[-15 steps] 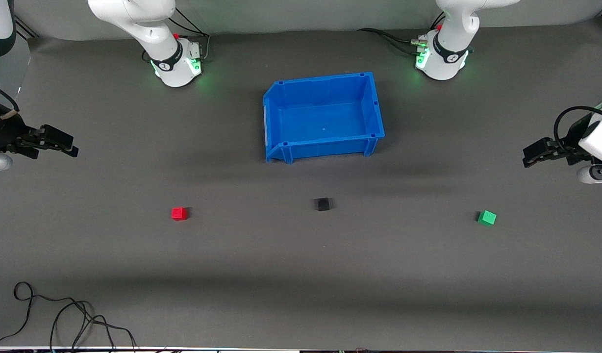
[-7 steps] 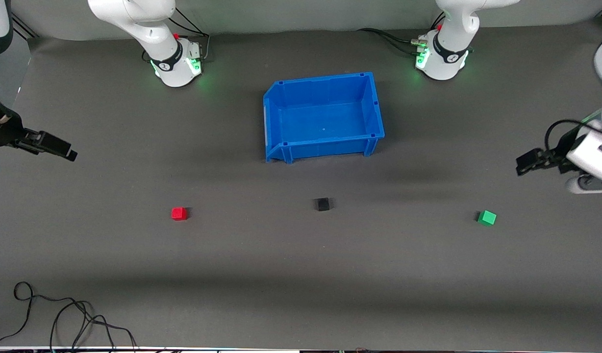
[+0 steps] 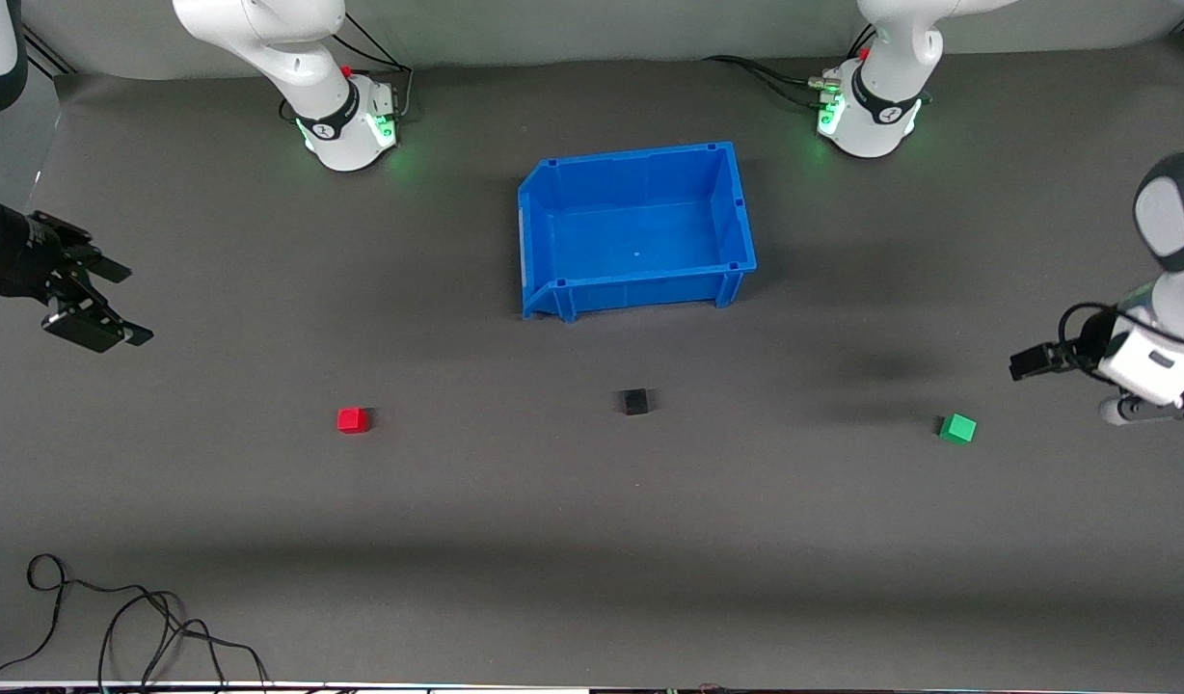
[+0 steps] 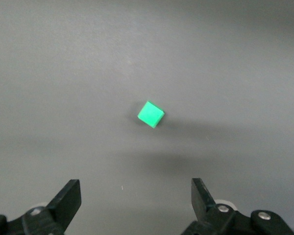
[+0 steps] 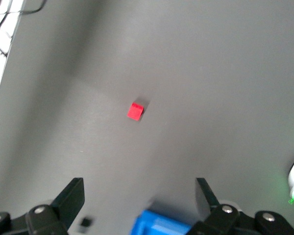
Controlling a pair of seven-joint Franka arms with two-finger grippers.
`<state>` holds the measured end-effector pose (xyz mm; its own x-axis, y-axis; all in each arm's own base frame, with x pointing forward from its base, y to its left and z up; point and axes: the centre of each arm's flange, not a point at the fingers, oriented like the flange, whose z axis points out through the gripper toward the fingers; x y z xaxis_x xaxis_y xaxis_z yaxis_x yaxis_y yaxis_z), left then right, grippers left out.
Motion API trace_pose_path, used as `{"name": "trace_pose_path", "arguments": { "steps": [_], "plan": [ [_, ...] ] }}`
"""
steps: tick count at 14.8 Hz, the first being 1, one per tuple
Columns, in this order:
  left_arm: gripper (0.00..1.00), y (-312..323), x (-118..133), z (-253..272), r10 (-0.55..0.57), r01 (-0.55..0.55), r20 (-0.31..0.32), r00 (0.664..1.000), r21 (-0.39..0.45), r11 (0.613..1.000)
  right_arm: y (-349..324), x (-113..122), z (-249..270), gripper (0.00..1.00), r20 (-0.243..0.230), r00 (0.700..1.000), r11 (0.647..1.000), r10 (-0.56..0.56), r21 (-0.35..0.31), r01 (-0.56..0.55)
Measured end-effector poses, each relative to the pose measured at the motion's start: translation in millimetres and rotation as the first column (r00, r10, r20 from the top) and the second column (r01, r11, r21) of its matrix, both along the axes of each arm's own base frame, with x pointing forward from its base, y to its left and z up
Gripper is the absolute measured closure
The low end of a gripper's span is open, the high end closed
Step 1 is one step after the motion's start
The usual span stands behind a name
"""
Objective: Attach green and red cubes to black cube
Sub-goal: 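Lower the right gripper onto the red cube while the left gripper lowers onto green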
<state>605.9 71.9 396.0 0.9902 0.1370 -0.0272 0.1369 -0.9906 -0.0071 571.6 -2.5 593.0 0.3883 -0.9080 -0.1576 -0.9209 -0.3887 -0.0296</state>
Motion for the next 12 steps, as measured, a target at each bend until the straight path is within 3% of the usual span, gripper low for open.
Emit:
{"name": "trace_pose_path", "arguments": {
  "steps": [2, 6, 9, 12],
  "plan": [
    [0.0, 1.4, 10.2, -44.7, -0.015, 0.015, -0.002, 1.0, 0.005, 1.0, 4.0, 8.5, -18.1, 0.0, -0.05, 0.994, 0.994, -0.096, 0.05, 0.099],
    [0.01, -14.3, 19.4, -124.1, -0.101, 0.103, -0.052, 0.993, 0.038, 0.994, -4.8, 39.6, -97.1, 0.0, -0.148, 0.973, 0.97, -0.18, 0.137, 0.2],
    [0.07, -18.3, 24.2, -161.6, -0.125, 0.126, -0.04, 0.991, 0.03, 0.992, -10.1, 53.1, -182.5, 0.0, -0.158, 0.956, 0.949, -0.249, 0.156, 0.273],
    [0.11, -17.7, 35.6, -187.1, -0.148, 0.149, -0.046, 0.988, 0.022, 0.989, -7.3, 50.3, -261.3, 0.0, -0.162, 0.948, 0.934, -0.275, 0.188, 0.303]
  ]
}}
